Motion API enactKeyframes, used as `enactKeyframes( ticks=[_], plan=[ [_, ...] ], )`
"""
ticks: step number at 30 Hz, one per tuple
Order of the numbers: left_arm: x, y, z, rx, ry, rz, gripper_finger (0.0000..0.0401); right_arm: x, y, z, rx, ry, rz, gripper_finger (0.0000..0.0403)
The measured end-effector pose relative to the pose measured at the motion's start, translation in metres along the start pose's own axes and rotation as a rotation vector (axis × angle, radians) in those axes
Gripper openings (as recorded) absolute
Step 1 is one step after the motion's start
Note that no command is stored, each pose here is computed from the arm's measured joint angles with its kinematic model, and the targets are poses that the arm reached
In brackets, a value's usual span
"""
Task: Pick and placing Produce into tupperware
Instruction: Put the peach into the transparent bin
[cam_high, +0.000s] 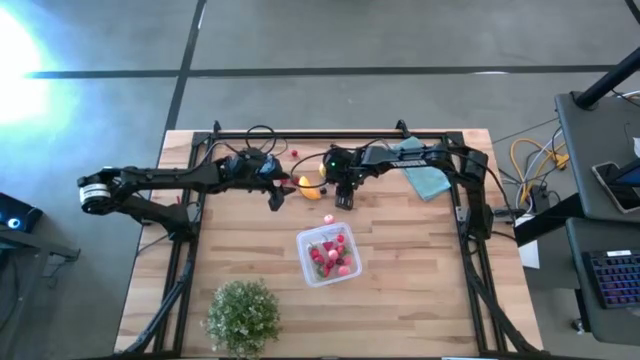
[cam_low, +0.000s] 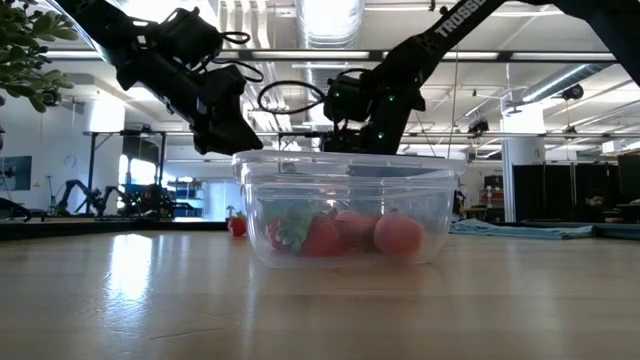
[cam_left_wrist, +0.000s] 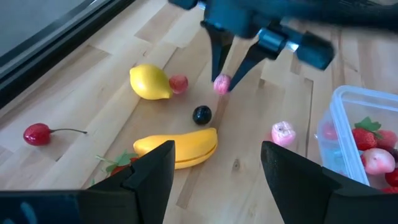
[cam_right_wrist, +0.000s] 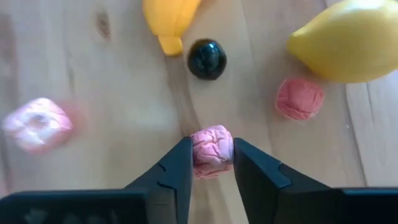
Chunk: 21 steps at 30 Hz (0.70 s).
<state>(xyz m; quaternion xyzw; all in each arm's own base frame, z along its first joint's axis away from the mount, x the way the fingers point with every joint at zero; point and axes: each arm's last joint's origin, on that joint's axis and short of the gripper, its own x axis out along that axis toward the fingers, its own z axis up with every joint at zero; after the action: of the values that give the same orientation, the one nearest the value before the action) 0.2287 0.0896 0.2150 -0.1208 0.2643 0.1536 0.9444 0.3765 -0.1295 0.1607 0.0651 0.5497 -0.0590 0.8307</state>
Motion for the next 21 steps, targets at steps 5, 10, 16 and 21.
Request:
enactKeyframes(
  ticks=[5, 10, 16, 21],
  plan=[
    [-0.001, 0.0, -0.002, -0.003, 0.022, 0.002, 0.0224, -0.02, 0.007, 0.001, 0.003, -0.011, 0.002, 0.008],
    [-0.001, 0.001, -0.006, -0.006, 0.057, 0.006, 0.0224, -0.045, 0.026, 0.003, 0.003, -0.038, -0.007, 0.0077],
    [0.0, 0.001, -0.007, -0.007, 0.073, 0.007, 0.0224, -0.064, 0.074, 0.004, -0.006, -0.058, 0.044, 0.0081],
    [0.0, 0.001, -0.007, 0.01, 0.07, 0.006, 0.0224, -0.065, 0.119, -0.001, -0.008, -0.046, 0.089, 0.0081]
  ],
)
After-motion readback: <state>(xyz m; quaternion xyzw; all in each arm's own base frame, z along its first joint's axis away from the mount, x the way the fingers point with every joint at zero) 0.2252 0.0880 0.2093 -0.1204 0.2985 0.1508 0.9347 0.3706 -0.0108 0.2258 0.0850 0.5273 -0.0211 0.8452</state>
